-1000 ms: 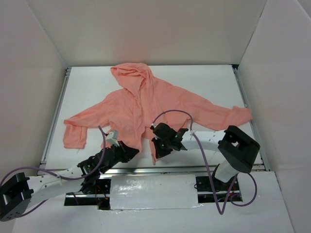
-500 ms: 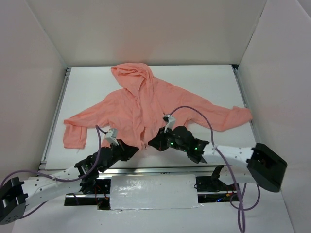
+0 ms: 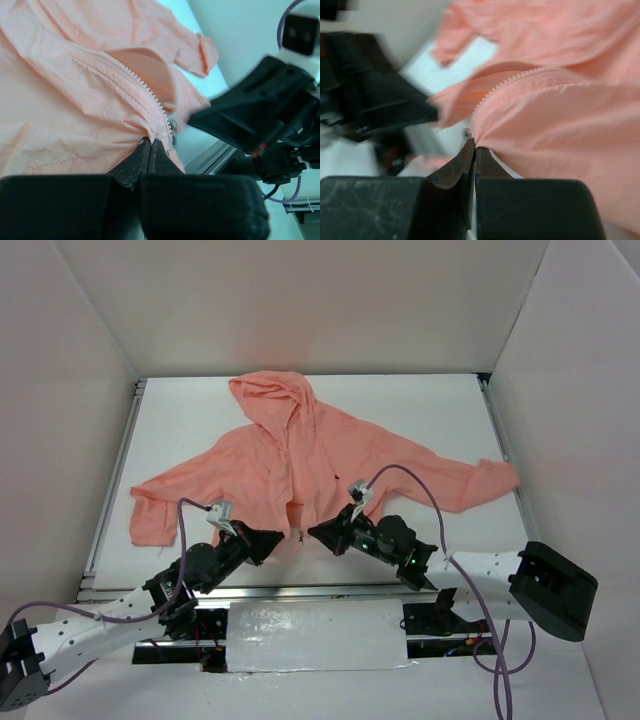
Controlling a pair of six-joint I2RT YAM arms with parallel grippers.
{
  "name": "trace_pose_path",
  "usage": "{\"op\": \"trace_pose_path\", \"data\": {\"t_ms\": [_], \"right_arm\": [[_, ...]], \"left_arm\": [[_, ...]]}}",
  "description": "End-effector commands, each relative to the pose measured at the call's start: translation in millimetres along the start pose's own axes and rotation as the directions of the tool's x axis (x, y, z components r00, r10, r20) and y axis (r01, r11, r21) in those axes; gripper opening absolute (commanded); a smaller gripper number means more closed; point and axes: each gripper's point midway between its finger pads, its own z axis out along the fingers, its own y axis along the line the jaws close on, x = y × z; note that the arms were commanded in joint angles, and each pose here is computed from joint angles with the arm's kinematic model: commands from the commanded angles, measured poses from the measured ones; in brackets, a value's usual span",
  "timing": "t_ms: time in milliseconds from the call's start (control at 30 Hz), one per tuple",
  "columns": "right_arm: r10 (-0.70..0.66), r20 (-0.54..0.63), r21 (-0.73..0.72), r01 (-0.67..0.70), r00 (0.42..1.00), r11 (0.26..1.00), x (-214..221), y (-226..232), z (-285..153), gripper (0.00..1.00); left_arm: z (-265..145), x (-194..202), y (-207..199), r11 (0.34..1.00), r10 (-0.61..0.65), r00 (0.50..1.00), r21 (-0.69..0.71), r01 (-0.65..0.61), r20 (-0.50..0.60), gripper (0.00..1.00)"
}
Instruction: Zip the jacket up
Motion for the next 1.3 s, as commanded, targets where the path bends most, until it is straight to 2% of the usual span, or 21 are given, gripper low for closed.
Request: {"op": "trace_pose_path", "data": {"t_ms": [0, 33, 67, 100, 133, 167, 200, 233, 300, 400, 600, 800, 1000, 1267], "right_arm": [[-0.175, -0.072, 0.291, 0.189, 0.982, 0.938, -41, -27, 38, 0.0], [-0.199, -0.243, 0.46, 0.293, 0.949, 0.838, -29, -57, 41, 0.0], [-0.243, -0.203, 0.55, 0.316, 0.949, 0.773, -40, -62, 33, 0.0], [-0.31, -0.128, 0.541, 0.328, 0.942, 0.774, -49, -46, 28, 0.0], [-0.293, 0.083, 0.392, 0.239, 0.952, 0.888, -83, -5, 35, 0.0], [-0.239, 0.179, 0.276, 0.185, 0.954, 0.943, -88, 8, 10, 0.0], [-0.195, 0.249, 0.141, 0.164, 0.949, 0.976, -102, 27, 7, 0.0], [-0.182, 0.264, 0.122, 0.154, 0.947, 0.981, -106, 31, 2, 0.0], [-0.205, 0.256, 0.064, 0.195, 0.945, 0.979, -101, 40, 2, 0.0], [-0.186, 0.208, 0.003, 0.19, 0.96, 0.982, -82, 44, 2, 0.0], [-0.139, 0.202, -0.093, 0.16, 0.97, 0.983, -67, 53, -10, 0.0], [0.022, 0.157, -0.049, -0.014, 0.987, 0.999, -61, 45, -6, 0.0], [0.158, 0.124, -0.052, -0.153, 0.98, 0.987, -52, 46, -3, 0.0], [0.257, 0.133, -0.041, -0.254, 0.957, 0.966, -48, 41, 2, 0.0]], "left_arm": [[-2, -28, -14, 0.999, 0.032, 0.995, 0.03, -0.035, 0.098, 0.0], [-2, -35, -3, 0.999, 0.022, 0.991, -0.039, -0.017, 0.131, 0.0], [-3, -41, -3, 0.998, 0.024, 0.99, -0.059, -0.016, 0.142, 0.0], [-4, -39, 3, 0.995, 0.045, 0.991, -0.092, -0.033, 0.126, 0.0], [-5, -40, 4, 0.993, 0.067, 0.99, -0.101, -0.055, 0.122, 0.0], [-6, -45, 3, 0.992, 0.073, 0.988, -0.109, -0.058, 0.133, 0.0], [-6, -45, 6, 0.99, 0.082, 0.988, -0.123, -0.065, 0.132, 0.0], [-7, -47, 4, 0.991, 0.081, 0.987, -0.122, -0.064, 0.14, 0.0], [-8, -53, -3, 0.992, 0.093, 0.984, -0.094, -0.079, 0.155, 0.0], [-10, -64, -17, 0.993, 0.115, 0.977, -0.051, -0.108, 0.178, 0.0], [-14, -79, -46, 0.984, 0.147, 0.963, 0.064, -0.165, 0.227, 0.0], [-11, -79, -61, 0.974, 0.145, 0.96, 0.136, -0.181, 0.241, 0.0], [-2, -71, -60, 0.974, 0.136, 0.964, 0.147, -0.173, 0.229, 0.0], [1, -67, -59, 0.974, 0.11, 0.965, 0.168, -0.152, 0.239, 0.0]]}}
